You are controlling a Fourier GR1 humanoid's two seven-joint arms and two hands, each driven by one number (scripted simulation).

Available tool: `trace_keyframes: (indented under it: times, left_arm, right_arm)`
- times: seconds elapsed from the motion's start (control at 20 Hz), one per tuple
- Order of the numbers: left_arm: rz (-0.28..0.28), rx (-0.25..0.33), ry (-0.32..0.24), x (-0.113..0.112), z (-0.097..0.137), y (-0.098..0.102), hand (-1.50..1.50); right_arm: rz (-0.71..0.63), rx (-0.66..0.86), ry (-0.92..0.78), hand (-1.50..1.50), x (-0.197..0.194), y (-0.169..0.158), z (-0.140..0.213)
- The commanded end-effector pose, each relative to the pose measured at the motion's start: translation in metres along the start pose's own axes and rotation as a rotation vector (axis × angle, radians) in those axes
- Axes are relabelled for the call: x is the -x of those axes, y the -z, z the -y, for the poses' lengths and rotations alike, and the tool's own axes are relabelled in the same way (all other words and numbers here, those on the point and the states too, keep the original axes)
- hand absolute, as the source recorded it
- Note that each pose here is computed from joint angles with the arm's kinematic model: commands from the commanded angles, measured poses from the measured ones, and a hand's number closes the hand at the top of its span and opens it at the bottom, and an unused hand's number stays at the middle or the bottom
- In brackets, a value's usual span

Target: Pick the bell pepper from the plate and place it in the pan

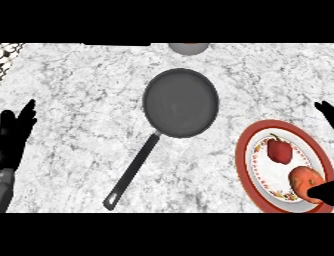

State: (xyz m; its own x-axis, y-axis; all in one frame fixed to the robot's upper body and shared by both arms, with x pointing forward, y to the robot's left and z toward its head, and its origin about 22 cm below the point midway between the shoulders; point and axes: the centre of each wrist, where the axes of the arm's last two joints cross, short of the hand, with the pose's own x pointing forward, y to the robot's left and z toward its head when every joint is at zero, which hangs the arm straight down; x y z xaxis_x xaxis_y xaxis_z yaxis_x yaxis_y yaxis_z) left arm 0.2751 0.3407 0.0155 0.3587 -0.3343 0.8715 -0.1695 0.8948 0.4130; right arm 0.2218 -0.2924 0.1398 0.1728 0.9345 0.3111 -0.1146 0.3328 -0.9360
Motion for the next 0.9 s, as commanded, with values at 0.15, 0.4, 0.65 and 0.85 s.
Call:
trace_keyframes:
  times: [0.15,0.4,0.65,0.85]
  left_arm:
    - [0.001,0.002,0.011,0.027,-0.008,-0.014,0.0]
    - [-0.008,-0.023,-0.005,0.01,0.003,-0.001,0.0]
    - [-0.006,-0.019,-0.004,-0.011,-0.018,0.004,0.0]
    - [-0.007,-0.015,0.003,0.009,-0.001,0.0,0.0]
  right_arm:
    - [-0.066,-0.071,-0.056,-1.5,-0.037,0.031,-0.029]
    - [-0.101,-0.067,-0.1,-1.5,-0.035,0.035,-0.063]
    - [-0.115,-0.09,-0.133,-1.5,-0.032,0.036,-0.073]
    - [-0.112,-0.111,-0.13,-1.5,-0.024,0.044,-0.061]
